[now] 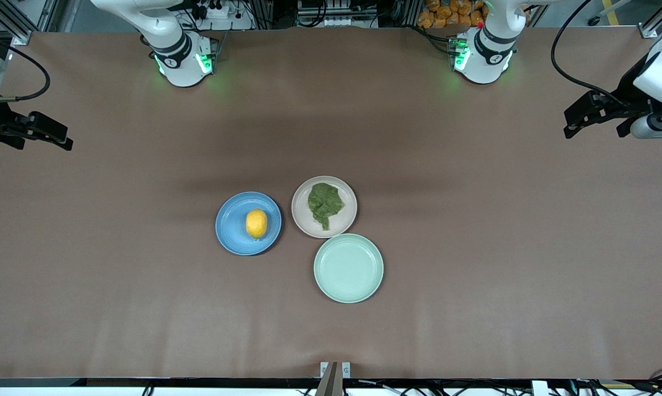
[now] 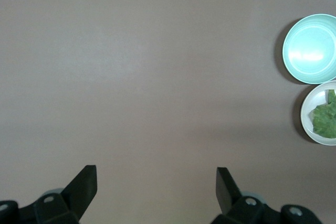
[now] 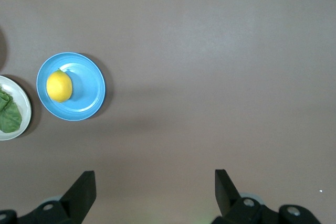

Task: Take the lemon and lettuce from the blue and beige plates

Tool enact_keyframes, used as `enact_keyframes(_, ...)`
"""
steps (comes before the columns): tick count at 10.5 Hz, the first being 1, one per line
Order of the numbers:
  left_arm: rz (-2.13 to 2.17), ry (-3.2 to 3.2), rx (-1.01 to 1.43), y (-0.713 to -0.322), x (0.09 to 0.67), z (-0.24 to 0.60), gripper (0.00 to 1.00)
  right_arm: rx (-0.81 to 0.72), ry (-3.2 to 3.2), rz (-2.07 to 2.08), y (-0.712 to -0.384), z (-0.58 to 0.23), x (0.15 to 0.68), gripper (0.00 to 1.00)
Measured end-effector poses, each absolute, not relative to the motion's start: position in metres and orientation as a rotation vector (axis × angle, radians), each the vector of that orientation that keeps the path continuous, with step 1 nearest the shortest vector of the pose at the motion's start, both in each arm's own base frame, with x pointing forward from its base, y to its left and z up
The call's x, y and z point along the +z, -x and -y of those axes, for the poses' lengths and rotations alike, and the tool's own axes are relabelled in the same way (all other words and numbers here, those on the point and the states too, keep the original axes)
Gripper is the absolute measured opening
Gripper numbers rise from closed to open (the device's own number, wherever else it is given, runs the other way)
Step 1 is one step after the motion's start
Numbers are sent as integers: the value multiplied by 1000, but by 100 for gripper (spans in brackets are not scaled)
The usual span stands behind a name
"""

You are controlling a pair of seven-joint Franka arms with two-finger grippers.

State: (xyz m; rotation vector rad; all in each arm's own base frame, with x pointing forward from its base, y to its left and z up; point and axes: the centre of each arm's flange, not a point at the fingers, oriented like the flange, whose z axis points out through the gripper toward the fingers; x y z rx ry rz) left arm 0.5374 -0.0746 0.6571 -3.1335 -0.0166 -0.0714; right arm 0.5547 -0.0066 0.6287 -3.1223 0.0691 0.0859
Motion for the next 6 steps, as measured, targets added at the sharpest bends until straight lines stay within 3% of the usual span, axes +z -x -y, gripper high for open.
enact_keyframes(6,-40,3204,-34,-534,652,99,100,75,3120,-62,-556,4,628,100)
